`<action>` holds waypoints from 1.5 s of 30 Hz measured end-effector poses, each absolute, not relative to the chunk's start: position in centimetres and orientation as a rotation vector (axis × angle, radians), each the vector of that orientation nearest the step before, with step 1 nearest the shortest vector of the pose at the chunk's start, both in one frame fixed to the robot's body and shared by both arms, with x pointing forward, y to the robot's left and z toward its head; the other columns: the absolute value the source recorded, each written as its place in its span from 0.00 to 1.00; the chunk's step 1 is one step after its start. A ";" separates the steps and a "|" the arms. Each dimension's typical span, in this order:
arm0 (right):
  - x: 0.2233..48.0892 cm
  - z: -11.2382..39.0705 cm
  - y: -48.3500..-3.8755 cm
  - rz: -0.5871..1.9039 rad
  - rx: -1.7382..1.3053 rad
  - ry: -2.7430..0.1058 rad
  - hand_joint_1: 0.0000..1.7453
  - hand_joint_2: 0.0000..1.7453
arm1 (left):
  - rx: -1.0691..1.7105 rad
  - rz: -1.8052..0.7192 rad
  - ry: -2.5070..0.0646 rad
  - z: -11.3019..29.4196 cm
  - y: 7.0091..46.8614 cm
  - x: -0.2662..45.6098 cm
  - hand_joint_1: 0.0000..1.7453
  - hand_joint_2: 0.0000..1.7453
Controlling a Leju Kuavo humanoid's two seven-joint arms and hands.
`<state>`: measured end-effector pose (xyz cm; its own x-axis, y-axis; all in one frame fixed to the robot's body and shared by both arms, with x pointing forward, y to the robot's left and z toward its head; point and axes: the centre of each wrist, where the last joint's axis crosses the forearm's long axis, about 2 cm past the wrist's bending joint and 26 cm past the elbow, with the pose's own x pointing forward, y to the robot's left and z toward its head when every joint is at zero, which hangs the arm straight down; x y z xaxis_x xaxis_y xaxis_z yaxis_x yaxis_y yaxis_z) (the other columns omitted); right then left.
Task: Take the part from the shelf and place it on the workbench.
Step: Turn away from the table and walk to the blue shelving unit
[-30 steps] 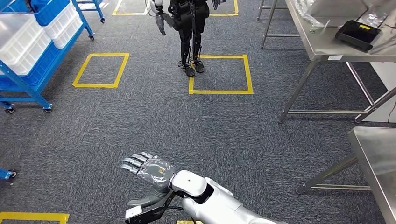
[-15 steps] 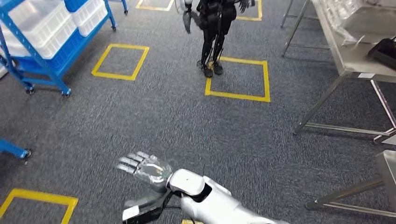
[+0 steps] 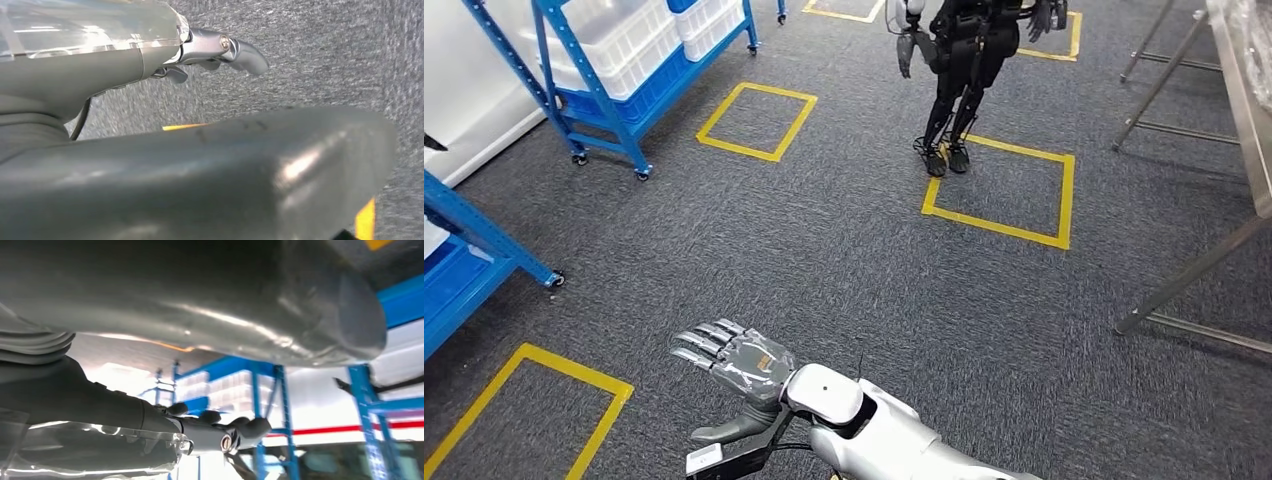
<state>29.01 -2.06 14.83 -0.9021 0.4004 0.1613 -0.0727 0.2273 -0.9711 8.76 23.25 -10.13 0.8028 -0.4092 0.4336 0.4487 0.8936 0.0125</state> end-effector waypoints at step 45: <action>28.4 15.6 -1.3 1.698 -0.269 -2.156 0.00 0.00 | -0.084 -0.462 -0.443 -10.2 23.7 8.7 0.00 0.00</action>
